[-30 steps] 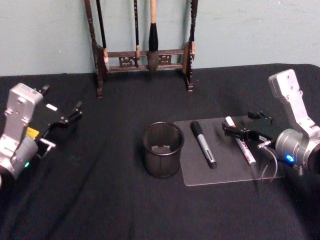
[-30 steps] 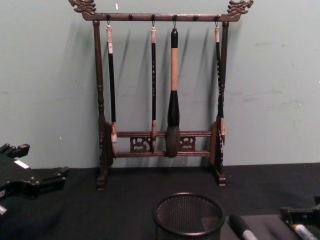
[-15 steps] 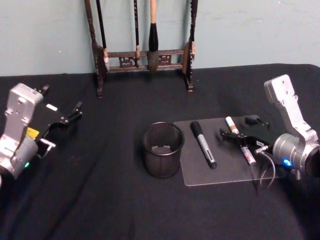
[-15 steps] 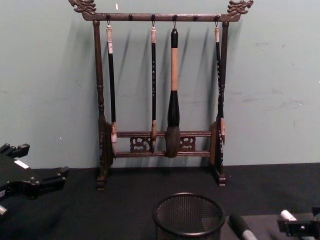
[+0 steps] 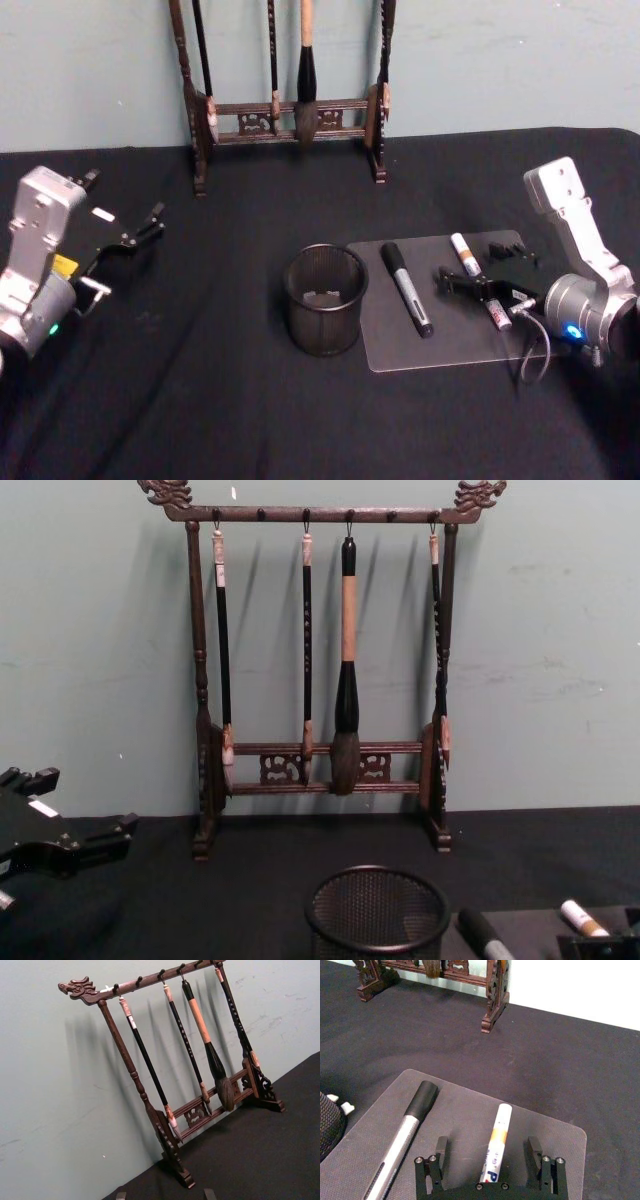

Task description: Pick up the water-based marker from the table and place it into the pen holder.

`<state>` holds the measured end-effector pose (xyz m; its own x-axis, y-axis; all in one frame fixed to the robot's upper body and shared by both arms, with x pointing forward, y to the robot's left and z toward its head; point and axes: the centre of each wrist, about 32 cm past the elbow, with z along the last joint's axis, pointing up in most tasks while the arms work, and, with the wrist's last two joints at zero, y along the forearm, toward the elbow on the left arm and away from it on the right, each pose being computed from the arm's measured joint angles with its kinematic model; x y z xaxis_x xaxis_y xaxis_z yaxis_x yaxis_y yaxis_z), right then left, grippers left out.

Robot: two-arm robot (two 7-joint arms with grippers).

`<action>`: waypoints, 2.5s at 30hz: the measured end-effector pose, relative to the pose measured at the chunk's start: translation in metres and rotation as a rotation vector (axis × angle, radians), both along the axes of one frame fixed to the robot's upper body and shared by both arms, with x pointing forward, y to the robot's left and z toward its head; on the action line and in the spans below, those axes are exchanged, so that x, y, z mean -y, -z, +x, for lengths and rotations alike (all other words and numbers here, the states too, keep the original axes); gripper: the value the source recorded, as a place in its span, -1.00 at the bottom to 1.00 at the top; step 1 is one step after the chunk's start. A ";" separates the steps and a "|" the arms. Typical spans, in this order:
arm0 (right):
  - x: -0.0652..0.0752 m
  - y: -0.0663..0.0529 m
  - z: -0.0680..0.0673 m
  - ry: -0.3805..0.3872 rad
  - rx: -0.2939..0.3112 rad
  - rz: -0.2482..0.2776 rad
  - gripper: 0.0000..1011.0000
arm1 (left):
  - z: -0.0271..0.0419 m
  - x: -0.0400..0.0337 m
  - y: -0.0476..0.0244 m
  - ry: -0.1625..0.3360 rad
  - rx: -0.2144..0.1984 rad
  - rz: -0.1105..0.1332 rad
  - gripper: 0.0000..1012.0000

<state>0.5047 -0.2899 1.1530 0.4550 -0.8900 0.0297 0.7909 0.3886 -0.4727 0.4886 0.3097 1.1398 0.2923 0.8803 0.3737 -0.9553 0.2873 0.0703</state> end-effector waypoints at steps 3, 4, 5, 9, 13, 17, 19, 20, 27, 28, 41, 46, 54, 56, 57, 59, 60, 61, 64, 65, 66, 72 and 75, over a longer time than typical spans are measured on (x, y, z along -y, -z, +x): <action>0.000 0.000 0.000 0.002 -0.002 0.000 0.98 | 0.0000 0.0000 0.0000 0.000 0.000 0.000 0.98; 0.000 0.000 0.000 0.002 -0.003 0.000 0.98 | 0.0000 0.0000 0.0000 0.000 0.000 0.000 0.98; 0.000 0.000 -0.001 0.002 -0.003 0.000 0.98 | 0.0000 0.0000 0.0000 0.000 0.000 0.000 0.98; 0.000 0.000 -0.001 0.003 -0.006 0.000 0.98 | 0.0000 0.0000 0.0000 0.000 0.000 0.000 0.98; 0.000 0.001 -0.001 0.003 -0.009 0.001 0.98 | 0.0000 0.0000 0.0000 0.000 0.000 0.000 0.98; 0.000 0.001 -0.002 0.000 -0.013 0.002 0.98 | 0.0000 0.0000 0.0000 0.000 0.000 0.000 0.98; 0.000 0.001 -0.002 -0.001 -0.015 0.002 0.98 | 0.0000 0.0000 0.0000 0.000 0.000 0.000 0.98; 0.000 0.001 -0.002 -0.002 -0.017 0.001 0.98 | 0.0000 0.0000 0.0000 0.000 0.000 0.000 0.98; -0.001 0.002 -0.003 -0.002 -0.023 -0.004 0.98 | 0.0000 0.0000 0.0000 0.000 0.000 0.000 0.98; -0.001 0.002 -0.003 -0.001 -0.023 -0.005 0.98 | 0.0000 0.0000 0.0000 0.000 0.000 0.000 0.98; -0.002 0.003 -0.004 0.001 -0.030 -0.012 0.98 | 0.0000 0.0000 0.0000 0.000 0.000 0.000 0.98; -0.002 0.003 -0.004 0.001 -0.029 -0.018 0.98 | 0.0000 0.0000 0.0000 0.000 0.000 0.000 0.98; -0.002 0.003 -0.004 0.001 -0.029 -0.017 0.96 | 0.0000 0.0000 0.0000 0.000 0.000 0.000 0.98; -0.002 0.003 -0.004 0.001 -0.029 -0.017 0.90 | 0.0000 0.0000 0.0000 0.000 0.000 0.000 0.98; -0.002 0.003 -0.004 0.001 -0.029 -0.017 0.84 | 0.0000 0.0000 0.0000 0.000 0.000 0.000 0.98; -0.002 0.003 -0.004 0.001 -0.029 -0.017 0.78 | 0.0000 0.0000 0.0000 0.000 0.000 0.000 0.98; -0.002 0.003 -0.004 0.001 -0.029 -0.017 0.70 | 0.0000 0.0000 0.0000 0.000 0.000 0.000 0.98; -0.002 0.003 -0.004 0.001 -0.029 -0.017 0.66 | 0.0000 0.0000 0.0000 0.000 0.000 0.000 0.98; -0.002 0.003 -0.004 0.001 -0.029 -0.016 0.48 | 0.0000 0.0000 0.0000 0.000 0.000 0.000 0.98; -0.002 0.003 -0.004 0.001 -0.029 -0.016 0.45 | 0.0000 0.0000 0.0000 0.000 0.000 0.000 0.98; -0.002 0.003 -0.004 0.001 -0.029 -0.016 0.37 | 0.0000 0.0000 0.0000 0.000 0.000 0.000 0.98; -0.002 0.003 -0.004 0.001 -0.029 -0.015 -0.03 | 0.0000 0.0000 0.0000 0.000 0.000 0.000 0.98; -0.002 0.003 -0.004 0.001 -0.029 -0.015 -0.18 | 0.0000 0.0000 0.0000 0.000 0.000 0.000 0.98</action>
